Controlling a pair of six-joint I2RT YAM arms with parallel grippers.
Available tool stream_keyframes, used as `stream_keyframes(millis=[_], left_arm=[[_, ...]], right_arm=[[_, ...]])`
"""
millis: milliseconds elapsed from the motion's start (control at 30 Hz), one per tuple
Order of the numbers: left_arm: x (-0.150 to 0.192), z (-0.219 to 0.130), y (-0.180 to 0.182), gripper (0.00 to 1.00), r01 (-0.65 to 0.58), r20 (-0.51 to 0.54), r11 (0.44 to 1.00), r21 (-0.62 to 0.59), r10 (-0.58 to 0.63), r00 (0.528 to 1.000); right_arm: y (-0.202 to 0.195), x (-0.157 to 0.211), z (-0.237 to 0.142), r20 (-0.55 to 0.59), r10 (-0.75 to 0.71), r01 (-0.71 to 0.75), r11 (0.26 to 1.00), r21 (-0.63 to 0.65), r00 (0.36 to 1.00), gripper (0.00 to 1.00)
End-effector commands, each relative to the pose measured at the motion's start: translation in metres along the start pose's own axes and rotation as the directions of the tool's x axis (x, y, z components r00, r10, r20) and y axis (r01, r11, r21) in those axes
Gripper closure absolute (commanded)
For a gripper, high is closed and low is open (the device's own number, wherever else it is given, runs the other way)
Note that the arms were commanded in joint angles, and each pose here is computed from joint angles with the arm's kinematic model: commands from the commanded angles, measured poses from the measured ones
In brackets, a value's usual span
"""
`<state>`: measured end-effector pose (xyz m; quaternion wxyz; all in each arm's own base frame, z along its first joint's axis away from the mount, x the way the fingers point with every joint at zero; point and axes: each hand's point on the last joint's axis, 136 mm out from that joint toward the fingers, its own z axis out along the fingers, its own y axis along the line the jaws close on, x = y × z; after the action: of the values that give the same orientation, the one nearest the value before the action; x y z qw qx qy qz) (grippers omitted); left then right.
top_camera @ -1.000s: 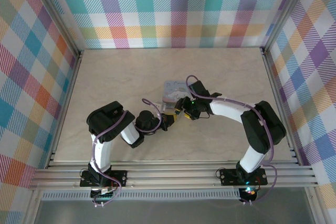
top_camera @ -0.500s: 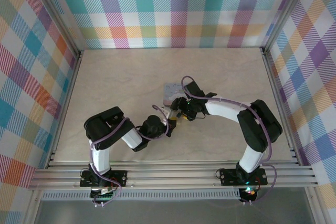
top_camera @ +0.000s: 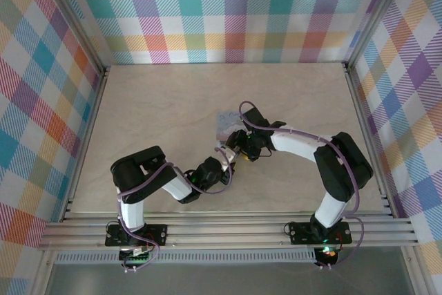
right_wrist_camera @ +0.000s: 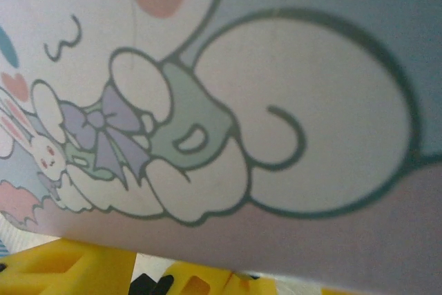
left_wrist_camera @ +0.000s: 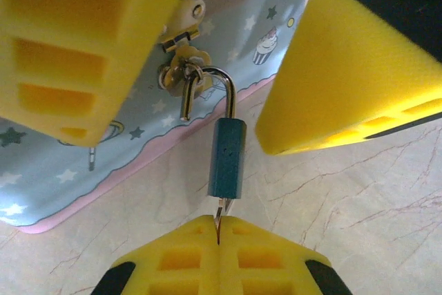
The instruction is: Unlock the padlock with the key
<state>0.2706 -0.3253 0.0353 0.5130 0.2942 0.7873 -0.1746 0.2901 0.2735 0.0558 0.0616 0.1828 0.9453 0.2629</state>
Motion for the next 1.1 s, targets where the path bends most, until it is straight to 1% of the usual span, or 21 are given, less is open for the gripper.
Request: stream_keyframes(millis=[0, 100, 167, 233, 333, 400, 467, 567, 633, 667, 767, 1067], left_arm=[[-0.006, -0.004, -0.005, 1.00, -0.057, 0.005, 0.998, -0.010, 0.057, 0.998], [-0.009, -0.004, -0.006, 1.00, -0.060, 0.011, 0.998, -0.005, 0.061, 0.998], [-0.011, -0.004, -0.008, 1.00, -0.061, 0.015, 0.998, 0.006, 0.061, 0.998], [-0.013, -0.004, -0.010, 1.00, -0.056, 0.018, 0.998, 0.013, 0.056, 0.998], [-0.017, -0.005, -0.012, 1.00, -0.039, 0.024, 0.999, 0.027, 0.039, 0.999], [-0.019, -0.007, -0.014, 1.00, -0.019, 0.026, 0.999, 0.041, 0.018, 0.999], [-0.023, -0.008, -0.016, 1.00, 0.008, 0.030, 0.999, 0.052, -0.009, 0.999], [-0.029, -0.010, -0.017, 1.00, 0.043, 0.039, 0.997, 0.060, -0.045, 0.998], [-0.031, -0.011, -0.018, 1.00, 0.053, 0.042, 0.996, 0.067, -0.056, 0.998], [-0.032, -0.011, -0.019, 1.00, 0.055, 0.043, 0.996, 0.070, -0.058, 0.997], [-0.035, -0.011, -0.021, 1.00, 0.057, 0.041, 0.995, 0.078, -0.060, 0.997], [-0.036, -0.010, -0.024, 1.00, 0.063, 0.033, 0.994, 0.090, -0.066, 0.997]], right_arm=[[-0.018, 0.008, -0.010, 0.005, 0.006, -0.006, 0.998, 0.067, 1.000, 0.37], [-0.022, 0.009, -0.015, 0.013, -0.003, 0.002, 0.997, 0.082, 1.000, 0.52], [-0.023, 0.010, -0.015, 0.010, -0.004, 0.003, 0.997, 0.083, 1.000, 0.60], [-0.022, 0.012, -0.014, 0.006, -0.003, 0.002, 0.997, 0.081, 1.000, 0.63], [-0.022, 0.013, -0.013, 0.009, -0.001, 0.000, 0.997, 0.077, 1.000, 0.62], [-0.022, 0.015, -0.011, 0.011, 0.005, -0.006, 0.998, 0.068, 1.000, 0.55], [-0.022, 0.015, -0.010, 0.015, 0.014, -0.015, 0.998, 0.059, 1.000, 0.51], [-0.020, 0.016, -0.007, 0.021, 0.019, -0.020, 0.999, 0.050, 1.000, 0.51], [-0.020, 0.015, -0.006, 0.022, 0.021, -0.022, 0.999, 0.048, 1.000, 0.52], [-0.020, 0.015, -0.005, 0.023, 0.021, -0.022, 0.999, 0.047, 1.000, 0.54], [-0.019, 0.014, -0.005, 0.032, 0.020, -0.022, 0.999, 0.048, 0.999, 0.65], [-0.022, 0.015, -0.011, 0.040, 0.017, -0.020, 0.998, 0.055, 0.999, 0.99]])
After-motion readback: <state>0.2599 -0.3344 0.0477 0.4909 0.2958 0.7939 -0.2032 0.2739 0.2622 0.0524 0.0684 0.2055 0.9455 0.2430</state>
